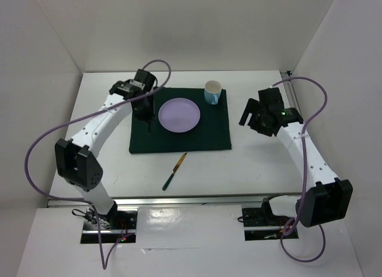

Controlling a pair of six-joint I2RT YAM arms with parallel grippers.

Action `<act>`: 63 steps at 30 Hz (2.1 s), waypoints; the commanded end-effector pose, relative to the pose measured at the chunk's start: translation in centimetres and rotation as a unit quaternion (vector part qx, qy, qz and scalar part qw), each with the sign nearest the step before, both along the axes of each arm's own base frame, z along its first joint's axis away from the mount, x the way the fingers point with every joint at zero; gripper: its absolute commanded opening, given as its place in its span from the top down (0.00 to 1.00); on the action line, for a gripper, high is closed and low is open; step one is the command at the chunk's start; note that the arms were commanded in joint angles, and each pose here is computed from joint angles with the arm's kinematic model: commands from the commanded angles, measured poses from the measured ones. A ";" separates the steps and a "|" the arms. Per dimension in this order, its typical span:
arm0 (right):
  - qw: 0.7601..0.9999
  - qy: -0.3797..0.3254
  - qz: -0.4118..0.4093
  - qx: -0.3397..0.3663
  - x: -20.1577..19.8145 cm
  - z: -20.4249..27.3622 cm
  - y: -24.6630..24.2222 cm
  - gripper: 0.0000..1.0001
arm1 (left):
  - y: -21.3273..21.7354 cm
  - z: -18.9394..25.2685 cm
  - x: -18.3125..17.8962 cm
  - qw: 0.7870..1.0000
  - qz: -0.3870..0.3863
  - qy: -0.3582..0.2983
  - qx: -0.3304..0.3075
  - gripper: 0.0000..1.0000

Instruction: Set the dinner table for one person

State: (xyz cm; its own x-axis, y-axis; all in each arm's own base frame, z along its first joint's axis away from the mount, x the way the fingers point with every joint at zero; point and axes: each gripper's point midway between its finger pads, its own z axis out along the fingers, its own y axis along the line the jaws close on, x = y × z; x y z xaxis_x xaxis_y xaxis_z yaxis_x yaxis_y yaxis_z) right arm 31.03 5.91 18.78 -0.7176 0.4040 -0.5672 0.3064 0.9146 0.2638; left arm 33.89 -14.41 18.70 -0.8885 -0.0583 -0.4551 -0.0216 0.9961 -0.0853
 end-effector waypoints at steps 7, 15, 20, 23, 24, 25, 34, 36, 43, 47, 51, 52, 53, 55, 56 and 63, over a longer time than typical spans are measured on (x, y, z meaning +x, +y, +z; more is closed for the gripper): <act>0.994 0.041 0.097 0.040 -3.4 -2.1 11.4 0.00 | 5.9 -6.3 8.2 0.996 0.036 0.055 0.062 1.00; 0.983 0.082 0.139 0.083 -8.1 -5.9 22.1 0.08 | 5.8 -12.2 10.8 0.993 0.040 0.093 0.059 1.00; 0.978 0.119 0.151 0.078 -10.3 -8.7 28.0 0.16 | 6.0 -14.5 10.4 0.989 0.038 0.119 0.081 1.00; 0.975 0.136 0.158 0.072 -11.0 -10.1 30.1 0.17 | 5.8 -15.1 9.6 0.987 0.044 0.127 0.085 0.95; 0.975 0.139 0.158 0.072 -11.2 -10.3 30.5 0.17 | 5.9 -15.3 9.4 0.987 0.044 0.131 0.086 0.84; 0.975 0.147 0.152 0.066 -11.3 -10.9 30.3 0.17 | 6.1 -14.9 9.5 0.987 0.046 0.126 0.089 0.80; 0.968 0.178 0.164 0.068 -12.9 -13.5 33.1 0.20 | 5.4 -10.0 8.5 0.992 0.050 0.088 0.075 0.08; 0.968 0.177 0.165 0.060 -12.7 -14.1 33.8 0.22 | 5.5 -6.8 8.2 0.994 0.063 0.061 0.067 0.08; 0.969 0.211 0.126 0.001 -13.7 -17.1 33.5 0.43 | 6.0 2.1 7.0 0.995 0.084 -0.038 0.033 0.08; 0.969 0.227 0.094 -0.009 -14.1 -17.6 32.9 0.58 | 6.8 4.3 6.5 0.994 0.088 -0.060 0.023 0.08; 0.975 0.218 0.051 -0.008 -14.4 -16.2 30.7 0.84 | 7.0 5.7 5.8 0.994 0.081 -0.070 0.011 0.09; 0.976 0.211 0.046 -0.001 -14.4 -15.4 30.3 0.88 | 7.0 6.0 5.9 0.994 0.077 -0.075 0.012 0.09; 0.980 0.193 0.043 0.017 -14.3 -13.1 29.8 0.89 | 6.9 6.2 5.5 0.995 0.074 -0.073 0.007 0.09; 0.983 0.178 0.035 0.014 -14.5 -12.1 28.0 0.92 | 6.6 7.0 5.2 0.995 0.065 -0.079 -0.001 0.09; 0.985 0.167 0.037 0.017 -14.3 -10.2 26.7 0.92 | 6.4 7.0 5.1 0.995 0.057 -0.078 -0.003 0.09; 0.981 0.066 0.181 -0.022 -8.7 -3.1 22.7 0.97 | 5.9 8.8 4.3 0.994 0.046 -0.093 -0.033 0.10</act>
